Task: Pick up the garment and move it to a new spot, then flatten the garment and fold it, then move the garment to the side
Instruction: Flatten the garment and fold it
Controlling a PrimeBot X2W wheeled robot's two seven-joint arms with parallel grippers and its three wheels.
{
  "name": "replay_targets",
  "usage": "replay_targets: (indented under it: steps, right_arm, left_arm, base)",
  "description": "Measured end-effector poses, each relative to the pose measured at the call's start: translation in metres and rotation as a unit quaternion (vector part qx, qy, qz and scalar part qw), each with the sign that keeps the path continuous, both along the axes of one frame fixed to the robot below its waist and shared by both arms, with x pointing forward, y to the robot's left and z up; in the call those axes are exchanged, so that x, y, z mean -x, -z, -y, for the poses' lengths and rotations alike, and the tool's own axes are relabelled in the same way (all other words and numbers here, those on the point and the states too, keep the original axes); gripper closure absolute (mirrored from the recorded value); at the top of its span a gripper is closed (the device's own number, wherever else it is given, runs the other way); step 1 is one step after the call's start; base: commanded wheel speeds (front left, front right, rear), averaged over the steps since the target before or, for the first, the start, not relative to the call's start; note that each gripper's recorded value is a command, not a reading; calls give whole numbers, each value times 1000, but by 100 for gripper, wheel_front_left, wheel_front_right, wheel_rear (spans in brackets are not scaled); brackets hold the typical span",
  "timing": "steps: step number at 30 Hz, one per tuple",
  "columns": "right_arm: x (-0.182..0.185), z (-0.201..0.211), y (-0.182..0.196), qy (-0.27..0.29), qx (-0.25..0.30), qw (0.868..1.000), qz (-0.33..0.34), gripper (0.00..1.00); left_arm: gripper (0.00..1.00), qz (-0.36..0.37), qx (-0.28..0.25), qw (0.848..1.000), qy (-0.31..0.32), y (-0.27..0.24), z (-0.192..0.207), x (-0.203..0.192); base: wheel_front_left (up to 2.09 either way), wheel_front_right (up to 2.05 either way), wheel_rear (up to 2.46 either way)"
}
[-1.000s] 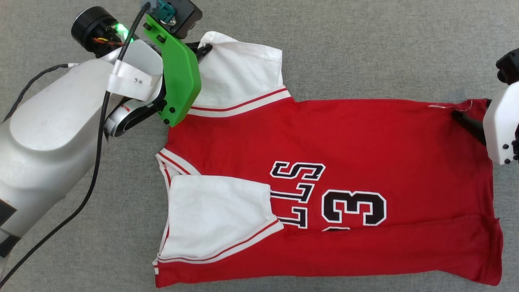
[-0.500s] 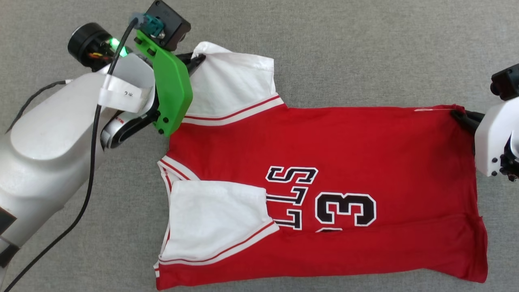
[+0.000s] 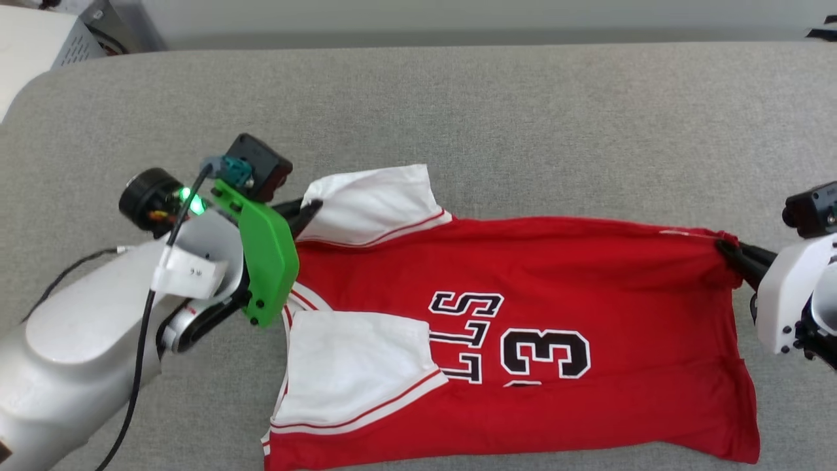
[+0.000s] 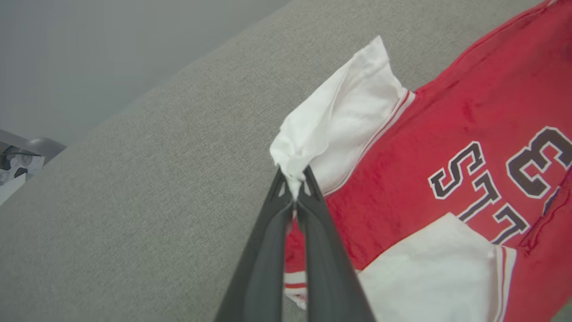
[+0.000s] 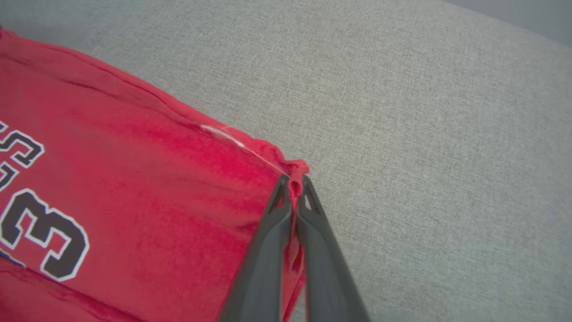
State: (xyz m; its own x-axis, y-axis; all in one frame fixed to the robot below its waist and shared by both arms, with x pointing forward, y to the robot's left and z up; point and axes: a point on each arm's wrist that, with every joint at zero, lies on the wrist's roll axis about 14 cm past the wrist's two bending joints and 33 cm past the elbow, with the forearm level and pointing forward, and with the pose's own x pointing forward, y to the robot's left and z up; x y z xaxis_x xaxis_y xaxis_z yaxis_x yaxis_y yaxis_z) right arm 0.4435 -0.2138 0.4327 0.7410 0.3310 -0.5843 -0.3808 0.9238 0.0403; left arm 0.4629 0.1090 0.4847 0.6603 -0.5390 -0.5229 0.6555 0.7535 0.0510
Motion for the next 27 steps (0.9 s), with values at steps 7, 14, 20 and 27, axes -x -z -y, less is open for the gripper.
replay_targets:
  steps: [7,14,20,27]
  right_arm:
    - [27,-4,-2,4,-19,1000,1,100]
    - [62,-7,12,8,-39,999,-20,100]
    - [86,-5,22,19,-52,998,-37,100]
    - [111,-2,43,36,-60,995,-78,100]
  left_arm:
    - [100,-26,7,999,-20,16,-8,50]
    - [100,-76,25,996,-41,41,-13,100]
    - [100,-103,31,992,-62,57,-20,129]
    - [100,-145,35,986,-71,78,-19,156]
  base:
    - [0,0,0]
    - [0,0,0]
    - [0,0,0]
    - [0,0,0]
